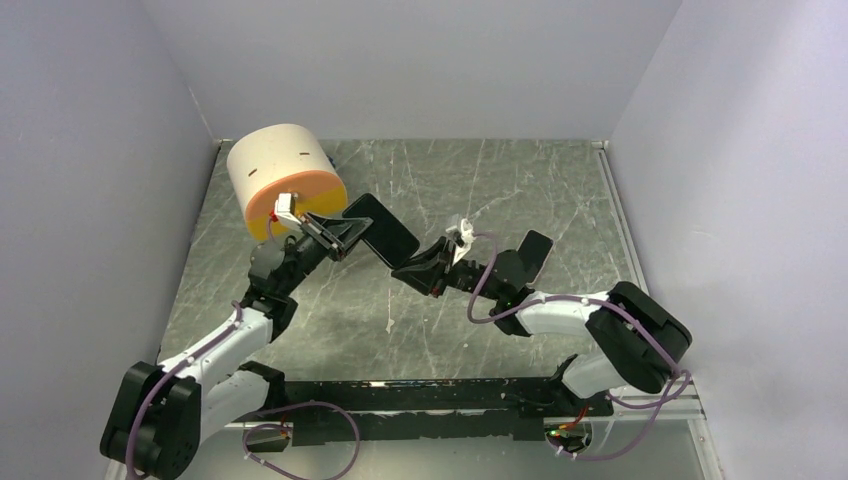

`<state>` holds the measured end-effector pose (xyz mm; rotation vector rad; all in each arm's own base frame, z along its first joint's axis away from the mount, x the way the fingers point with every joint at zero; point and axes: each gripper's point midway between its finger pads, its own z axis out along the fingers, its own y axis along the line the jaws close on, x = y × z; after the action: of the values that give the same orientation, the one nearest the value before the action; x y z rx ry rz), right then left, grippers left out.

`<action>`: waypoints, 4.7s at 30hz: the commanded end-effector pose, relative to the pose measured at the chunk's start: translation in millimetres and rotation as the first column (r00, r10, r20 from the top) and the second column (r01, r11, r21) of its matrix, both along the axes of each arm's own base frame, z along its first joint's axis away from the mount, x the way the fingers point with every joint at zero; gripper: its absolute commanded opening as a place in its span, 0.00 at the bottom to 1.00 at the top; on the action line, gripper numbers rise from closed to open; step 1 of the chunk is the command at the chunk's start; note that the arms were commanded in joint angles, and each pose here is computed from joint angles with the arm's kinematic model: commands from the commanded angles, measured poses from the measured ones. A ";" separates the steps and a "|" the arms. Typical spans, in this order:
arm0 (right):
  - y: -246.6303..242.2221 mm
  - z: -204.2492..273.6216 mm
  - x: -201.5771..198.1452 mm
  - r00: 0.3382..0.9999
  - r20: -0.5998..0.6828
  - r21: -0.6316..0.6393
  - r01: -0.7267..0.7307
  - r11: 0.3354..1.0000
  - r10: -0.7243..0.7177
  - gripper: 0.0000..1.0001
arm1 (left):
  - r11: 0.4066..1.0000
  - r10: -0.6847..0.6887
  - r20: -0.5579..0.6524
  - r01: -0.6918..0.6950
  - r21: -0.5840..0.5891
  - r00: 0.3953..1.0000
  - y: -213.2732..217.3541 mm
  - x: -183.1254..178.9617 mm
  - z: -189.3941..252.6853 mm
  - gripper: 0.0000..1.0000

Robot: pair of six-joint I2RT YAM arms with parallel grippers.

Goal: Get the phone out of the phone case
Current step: Remove the phone case from the phone.

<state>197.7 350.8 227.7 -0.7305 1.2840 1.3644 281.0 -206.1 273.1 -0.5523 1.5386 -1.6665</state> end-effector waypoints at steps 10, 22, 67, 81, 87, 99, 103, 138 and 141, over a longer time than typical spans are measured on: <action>-9.5 2.7 -3.5 0.990 0.135 -0.115 -0.033 0.993 0.049 0.33 | 0.964 -0.229 0.192 0.194 0.181 0.954 -2.4 -17.6 38.0 0.03; -16.4 10.3 -29.8 0.969 0.120 -0.238 -0.184 0.954 0.216 0.69 | 0.838 -0.433 0.252 0.284 0.465 0.865 -4.0 -36.6 38.6 0.03; 9.4 32.9 -28.8 0.901 0.157 -0.274 -0.353 0.895 0.403 0.38 | 0.745 -0.587 0.338 0.329 0.580 0.735 -7.1 -62.0 62.6 0.03; 9.2 13.1 -29.9 0.853 0.237 -0.342 -0.374 0.862 0.465 0.18 | 0.752 -0.586 0.328 0.347 0.561 0.741 -7.4 -64.6 68.4 0.02; 6.8 2.4 -30.1 0.785 0.370 -0.393 -0.353 0.849 0.497 0.01 | 0.764 -0.588 0.315 0.383 0.520 0.745 -9.4 -63.7 69.6 0.02; 13.5 -8.2 -0.9 0.755 0.436 -0.503 -0.248 0.828 0.491 0.00 | 0.770 -0.606 0.324 0.433 0.469 0.726 -11.7 -67.7 73.5 0.03; 16.1 -9.4 9.0 0.757 0.447 -0.521 -0.213 0.827 0.476 0.00 | 0.771 -0.602 0.326 0.423 0.476 0.729 -11.3 -67.5 74.4 0.02; -9.0 44.6 -16.5 0.894 0.297 -0.206 -0.283 0.937 0.335 0.56 | 0.823 -0.528 0.387 0.342 0.454 0.756 -8.9 -63.1 73.9 0.03; -7.1 45.4 -14.8 0.897 0.293 -0.191 -0.285 0.939 0.332 0.53 | 0.825 -0.532 0.391 0.356 0.439 0.751 -9.2 -65.6 76.0 0.02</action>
<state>183.9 338.7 250.0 -1.2564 1.1323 1.3189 224.5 -215.7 326.8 0.4091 1.6753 -1.6389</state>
